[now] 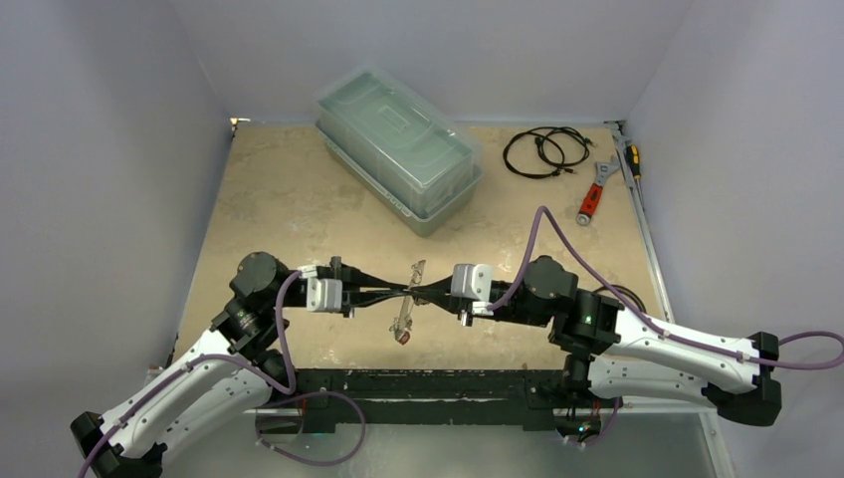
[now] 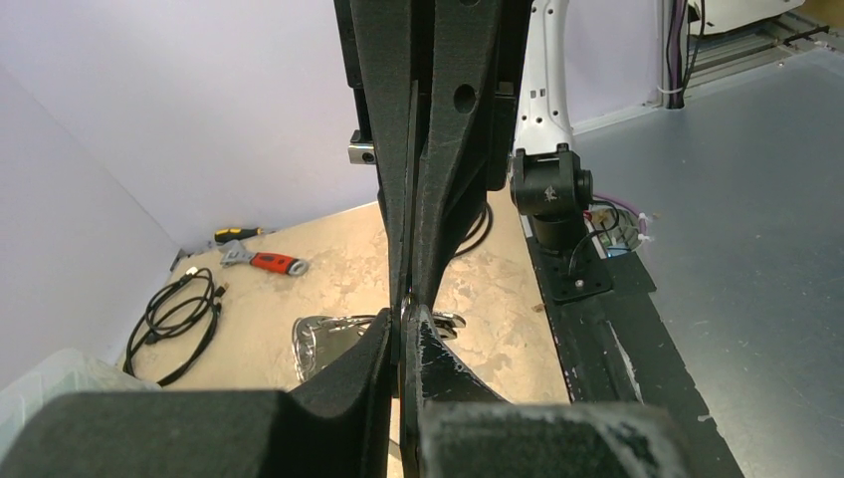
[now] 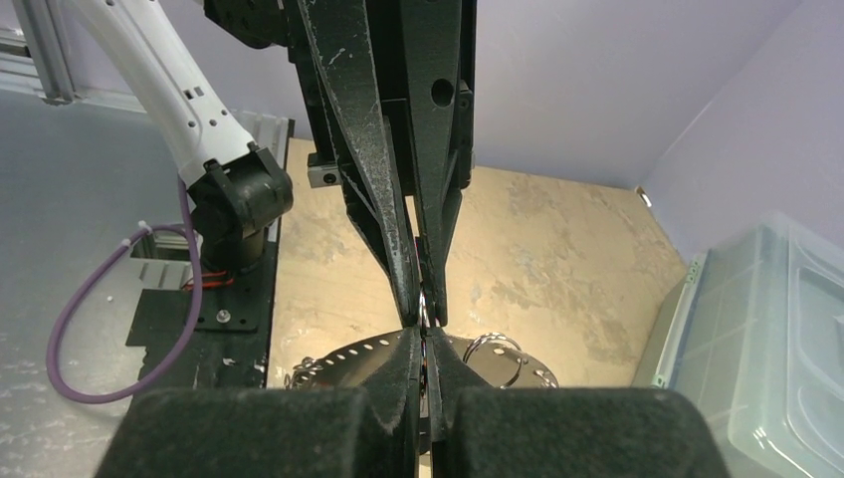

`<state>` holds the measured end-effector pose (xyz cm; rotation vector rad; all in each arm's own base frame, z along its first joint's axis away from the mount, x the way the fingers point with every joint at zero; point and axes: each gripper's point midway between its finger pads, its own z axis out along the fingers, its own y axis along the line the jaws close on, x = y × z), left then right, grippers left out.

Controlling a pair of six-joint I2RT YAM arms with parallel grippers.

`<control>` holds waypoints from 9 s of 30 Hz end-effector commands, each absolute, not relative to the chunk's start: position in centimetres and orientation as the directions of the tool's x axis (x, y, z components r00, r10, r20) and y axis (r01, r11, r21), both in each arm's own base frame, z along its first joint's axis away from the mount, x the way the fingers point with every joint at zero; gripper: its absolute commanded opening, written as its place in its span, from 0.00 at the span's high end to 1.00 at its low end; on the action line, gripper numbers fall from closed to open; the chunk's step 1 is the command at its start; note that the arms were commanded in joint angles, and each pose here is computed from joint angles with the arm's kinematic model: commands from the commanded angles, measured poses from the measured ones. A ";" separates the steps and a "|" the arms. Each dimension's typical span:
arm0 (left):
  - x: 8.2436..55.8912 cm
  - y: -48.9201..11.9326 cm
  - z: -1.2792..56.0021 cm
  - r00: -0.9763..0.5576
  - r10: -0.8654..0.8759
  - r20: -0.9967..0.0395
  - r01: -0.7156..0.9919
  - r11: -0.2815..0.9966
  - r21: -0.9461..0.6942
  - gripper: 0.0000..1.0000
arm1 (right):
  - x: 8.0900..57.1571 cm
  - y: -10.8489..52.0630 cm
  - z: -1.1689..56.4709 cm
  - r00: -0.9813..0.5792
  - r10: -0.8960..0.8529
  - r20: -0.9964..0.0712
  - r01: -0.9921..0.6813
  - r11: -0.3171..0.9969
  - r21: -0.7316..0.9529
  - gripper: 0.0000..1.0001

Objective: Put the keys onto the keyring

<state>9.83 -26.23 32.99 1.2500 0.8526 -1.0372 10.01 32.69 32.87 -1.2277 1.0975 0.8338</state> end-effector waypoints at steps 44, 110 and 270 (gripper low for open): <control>11.8 -27.3 28.6 0.312 0.039 -0.949 0.950 -0.035 0.310 0.82 | 11.6 32.7 32.4 0.223 -0.248 -0.943 -0.936 0.215 -0.278 1.00; 9.4 -25.5 34.0 0.442 -0.117 -0.889 0.896 0.010 0.444 1.00 | 10.2 31.9 32.4 0.227 -0.169 -0.959 -0.949 0.182 -0.256 1.00; 11.9 -26.9 29.8 0.337 0.025 -0.941 0.942 -0.002 0.337 0.87 | 12.2 33.2 29.9 0.205 -0.317 -0.926 -0.936 0.213 -0.280 1.00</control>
